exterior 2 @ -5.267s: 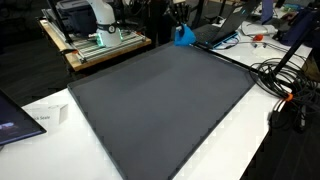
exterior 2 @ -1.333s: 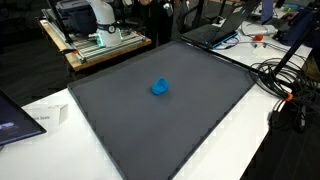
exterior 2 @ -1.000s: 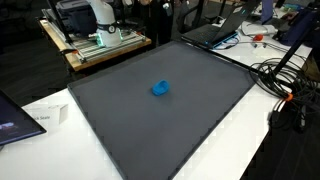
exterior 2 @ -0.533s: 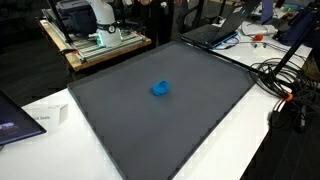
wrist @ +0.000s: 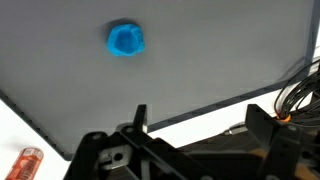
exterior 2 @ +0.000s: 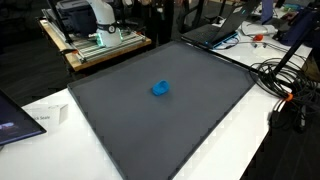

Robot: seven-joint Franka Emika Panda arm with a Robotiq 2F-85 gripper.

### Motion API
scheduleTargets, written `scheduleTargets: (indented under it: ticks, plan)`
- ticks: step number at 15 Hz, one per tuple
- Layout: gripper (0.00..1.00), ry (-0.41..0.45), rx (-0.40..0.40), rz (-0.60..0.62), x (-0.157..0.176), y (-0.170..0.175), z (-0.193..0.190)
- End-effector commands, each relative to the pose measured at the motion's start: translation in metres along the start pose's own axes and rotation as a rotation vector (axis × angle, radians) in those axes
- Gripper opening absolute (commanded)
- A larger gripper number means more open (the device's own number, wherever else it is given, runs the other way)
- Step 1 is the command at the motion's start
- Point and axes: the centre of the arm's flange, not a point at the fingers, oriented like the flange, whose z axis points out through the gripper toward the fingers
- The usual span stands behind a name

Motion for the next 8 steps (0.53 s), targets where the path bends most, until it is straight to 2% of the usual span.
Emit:
scheduleTargets:
  ticks: [1, 8]
  plan:
    - [1.00, -0.067, 0.044, 0.088, 0.025, 0.016, 0.012]
    - [1.00, -0.161, 0.077, 0.225, 0.049, 0.052, 0.050]
